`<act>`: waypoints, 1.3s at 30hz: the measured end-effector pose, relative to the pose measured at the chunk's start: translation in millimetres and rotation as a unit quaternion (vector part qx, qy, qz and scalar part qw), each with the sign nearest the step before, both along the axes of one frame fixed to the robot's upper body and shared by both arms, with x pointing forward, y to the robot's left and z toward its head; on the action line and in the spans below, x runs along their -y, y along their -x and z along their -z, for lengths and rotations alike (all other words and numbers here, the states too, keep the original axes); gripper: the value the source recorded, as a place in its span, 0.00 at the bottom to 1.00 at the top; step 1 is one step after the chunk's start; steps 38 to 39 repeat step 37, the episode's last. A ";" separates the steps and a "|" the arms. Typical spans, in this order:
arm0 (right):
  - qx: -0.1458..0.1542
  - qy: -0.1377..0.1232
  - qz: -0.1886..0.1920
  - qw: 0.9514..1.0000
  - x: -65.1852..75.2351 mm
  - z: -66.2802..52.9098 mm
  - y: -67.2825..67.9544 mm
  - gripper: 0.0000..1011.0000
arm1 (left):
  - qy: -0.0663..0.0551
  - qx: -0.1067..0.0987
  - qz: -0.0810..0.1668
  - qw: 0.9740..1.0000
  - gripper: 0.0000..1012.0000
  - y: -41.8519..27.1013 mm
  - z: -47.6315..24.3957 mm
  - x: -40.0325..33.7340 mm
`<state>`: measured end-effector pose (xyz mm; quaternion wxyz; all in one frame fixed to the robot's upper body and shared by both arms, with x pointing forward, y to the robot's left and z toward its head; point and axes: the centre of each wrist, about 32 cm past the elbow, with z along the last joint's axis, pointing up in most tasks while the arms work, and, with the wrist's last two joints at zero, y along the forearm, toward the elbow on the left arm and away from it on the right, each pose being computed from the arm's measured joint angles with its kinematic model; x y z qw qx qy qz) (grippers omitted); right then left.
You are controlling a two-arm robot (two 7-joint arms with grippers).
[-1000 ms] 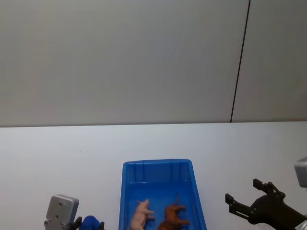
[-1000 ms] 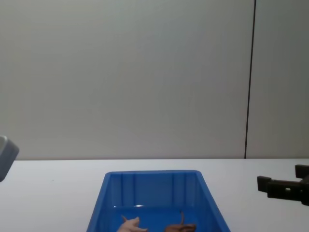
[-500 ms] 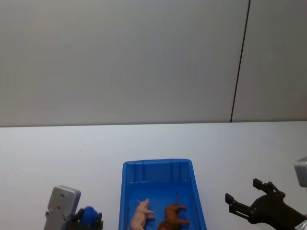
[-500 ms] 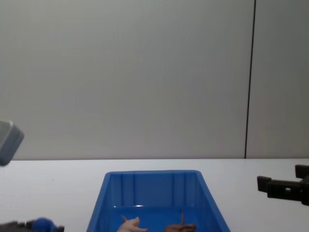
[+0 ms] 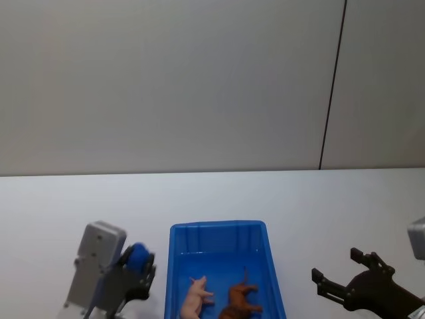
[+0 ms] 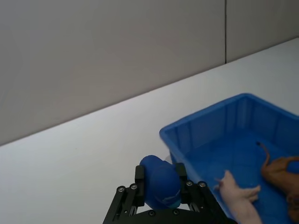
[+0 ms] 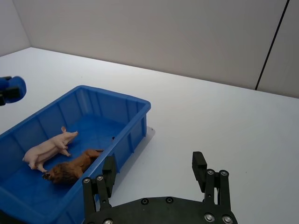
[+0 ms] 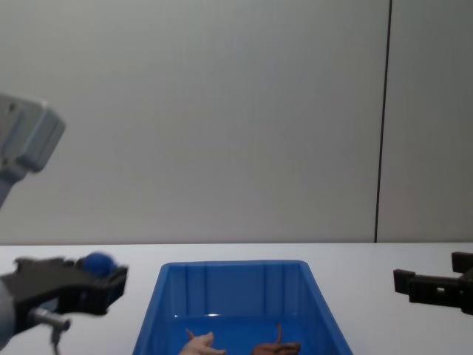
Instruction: Pick up the two dolls from the table and place them into the box.
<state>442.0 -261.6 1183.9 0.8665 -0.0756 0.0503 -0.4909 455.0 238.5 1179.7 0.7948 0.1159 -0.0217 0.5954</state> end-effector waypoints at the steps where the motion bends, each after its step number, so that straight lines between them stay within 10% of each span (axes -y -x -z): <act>1: 0.000 0.000 0.000 1.000 0.0 0.0 0.0 0.99 | 0.000 0.003 0.004 1.000 0.39 -1.2 -1.4 1.3; 8: 0.000 0.000 0.000 1.000 0.0 0.0 0.0 0.99 | 0.005 0.030 0.044 0.999 0.34 -13.4 -11.1 18.4; 22: 0.000 0.000 0.000 1.000 0.0 0.0 0.0 0.99 | 0.022 0.066 0.123 0.990 0.78 -38.0 -18.4 51.0; 29: 0.000 0.000 0.000 1.000 0.0 0.0 0.0 0.99 | 0.031 0.085 0.140 0.986 0.98 -43.7 -19.2 52.8; 39: 0.000 0.000 0.000 1.000 0.0 0.0 0.0 0.99 | 0.040 0.117 0.146 0.982 0.99 -47.4 -20.1 43.4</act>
